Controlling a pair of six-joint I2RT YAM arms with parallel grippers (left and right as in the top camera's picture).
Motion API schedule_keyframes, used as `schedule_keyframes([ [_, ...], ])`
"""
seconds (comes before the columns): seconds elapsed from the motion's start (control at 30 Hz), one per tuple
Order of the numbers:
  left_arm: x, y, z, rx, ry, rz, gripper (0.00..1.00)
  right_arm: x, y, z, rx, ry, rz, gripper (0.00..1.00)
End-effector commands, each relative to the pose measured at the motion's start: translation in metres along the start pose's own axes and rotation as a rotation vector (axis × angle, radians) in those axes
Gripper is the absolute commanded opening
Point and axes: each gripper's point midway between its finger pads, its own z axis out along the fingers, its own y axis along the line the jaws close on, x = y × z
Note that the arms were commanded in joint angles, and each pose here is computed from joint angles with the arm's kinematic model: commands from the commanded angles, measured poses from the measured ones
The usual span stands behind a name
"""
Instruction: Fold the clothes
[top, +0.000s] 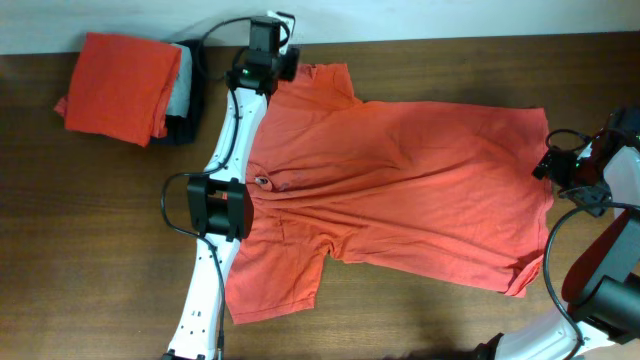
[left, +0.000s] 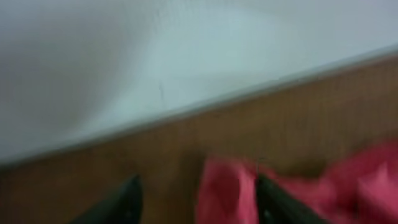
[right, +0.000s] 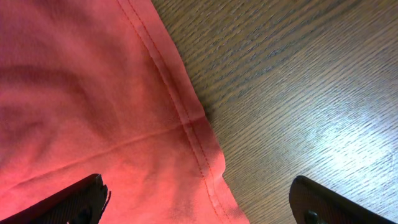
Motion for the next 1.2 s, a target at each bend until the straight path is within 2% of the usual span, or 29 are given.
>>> schedule_keyframes([
  [0.0, -0.079, -0.006, -0.081, 0.064, -0.103, -0.005, 0.31, -0.006, -0.001, -0.003, 0.006, -0.016, 0.005, 0.99],
  [0.03, -0.083, -0.008, -0.092, 0.071, -0.091, -0.004, 0.20, -0.006, -0.001, -0.003, 0.006, -0.016, 0.005, 0.99],
  [0.13, -0.083, -0.015, -0.110, 0.097, -0.052, -0.072, 0.14, -0.006, -0.001, -0.003, 0.006, -0.016, 0.005, 0.99],
  [0.27, -0.061, -0.032, -0.107, 0.183, 0.032, -0.094, 0.13, -0.006, -0.001, -0.003, 0.006, -0.016, 0.005, 0.99],
  [0.37, -0.040, -0.034, -0.092, 0.184, 0.087, -0.097, 0.11, -0.006, -0.001, -0.003, 0.006, -0.016, 0.005, 0.99],
  [0.57, -0.021, -0.046, -0.082, 0.196, 0.141, -0.093, 0.09, -0.006, -0.001, -0.003, 0.006, -0.016, 0.005, 0.99],
  [0.77, 0.011, -0.053, -0.067, 0.198, 0.231, -0.125, 0.01, -0.006, -0.001, -0.003, 0.006, -0.016, 0.005, 0.99],
  [1.17, 0.043, -0.063, -0.045, 0.194, 0.293, -0.123, 0.02, -0.006, -0.001, -0.003, 0.006, -0.016, 0.005, 0.99],
])
